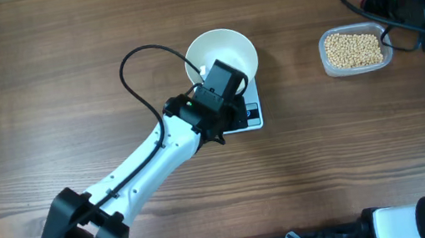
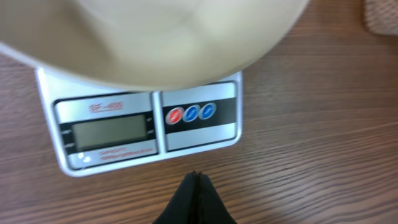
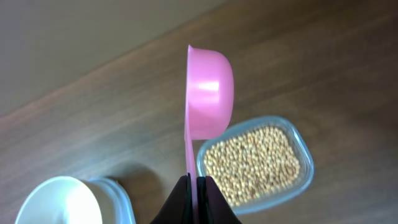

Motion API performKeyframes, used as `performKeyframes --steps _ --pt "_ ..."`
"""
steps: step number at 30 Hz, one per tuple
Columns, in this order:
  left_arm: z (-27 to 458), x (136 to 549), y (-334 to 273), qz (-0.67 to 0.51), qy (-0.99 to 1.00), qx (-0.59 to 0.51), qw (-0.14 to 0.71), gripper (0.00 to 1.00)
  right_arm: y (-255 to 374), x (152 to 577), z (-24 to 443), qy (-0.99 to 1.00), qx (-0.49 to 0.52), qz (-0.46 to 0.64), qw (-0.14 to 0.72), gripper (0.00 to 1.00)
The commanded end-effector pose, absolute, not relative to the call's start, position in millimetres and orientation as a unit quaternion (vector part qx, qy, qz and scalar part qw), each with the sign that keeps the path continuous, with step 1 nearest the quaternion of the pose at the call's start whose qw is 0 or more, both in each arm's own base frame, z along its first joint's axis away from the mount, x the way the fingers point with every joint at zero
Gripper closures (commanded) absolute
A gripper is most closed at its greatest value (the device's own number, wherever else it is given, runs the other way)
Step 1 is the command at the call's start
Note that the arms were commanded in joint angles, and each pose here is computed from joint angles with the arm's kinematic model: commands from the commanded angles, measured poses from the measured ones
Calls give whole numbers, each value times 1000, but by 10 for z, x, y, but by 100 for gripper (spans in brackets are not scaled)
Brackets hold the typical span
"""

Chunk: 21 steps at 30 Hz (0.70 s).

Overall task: Scoop item into bowl and weigh 150g on scale
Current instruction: 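Move the left gripper down to the scale's button panel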

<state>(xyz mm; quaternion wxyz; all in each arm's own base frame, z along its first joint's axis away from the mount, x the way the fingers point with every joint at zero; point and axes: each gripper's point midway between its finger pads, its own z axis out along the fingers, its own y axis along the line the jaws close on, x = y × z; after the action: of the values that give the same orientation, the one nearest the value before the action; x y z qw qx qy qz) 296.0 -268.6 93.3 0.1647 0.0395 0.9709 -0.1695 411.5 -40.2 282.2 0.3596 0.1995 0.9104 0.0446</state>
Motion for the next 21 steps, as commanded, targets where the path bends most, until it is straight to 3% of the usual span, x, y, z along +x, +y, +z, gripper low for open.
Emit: performKeyframes --steps 1,6,21 --pt "987 2997 -2811 -194 964 54 175 96 -360 4059 2713 921 189 49 337 96" --pt "981 3101 -2773 -177 963 49 199 96 -353 3972 2657 928 190 46 317 96" --pt "652 2848 -2710 -158 975 72 138 96 -370 3994 2676 936 131 22 326 96"
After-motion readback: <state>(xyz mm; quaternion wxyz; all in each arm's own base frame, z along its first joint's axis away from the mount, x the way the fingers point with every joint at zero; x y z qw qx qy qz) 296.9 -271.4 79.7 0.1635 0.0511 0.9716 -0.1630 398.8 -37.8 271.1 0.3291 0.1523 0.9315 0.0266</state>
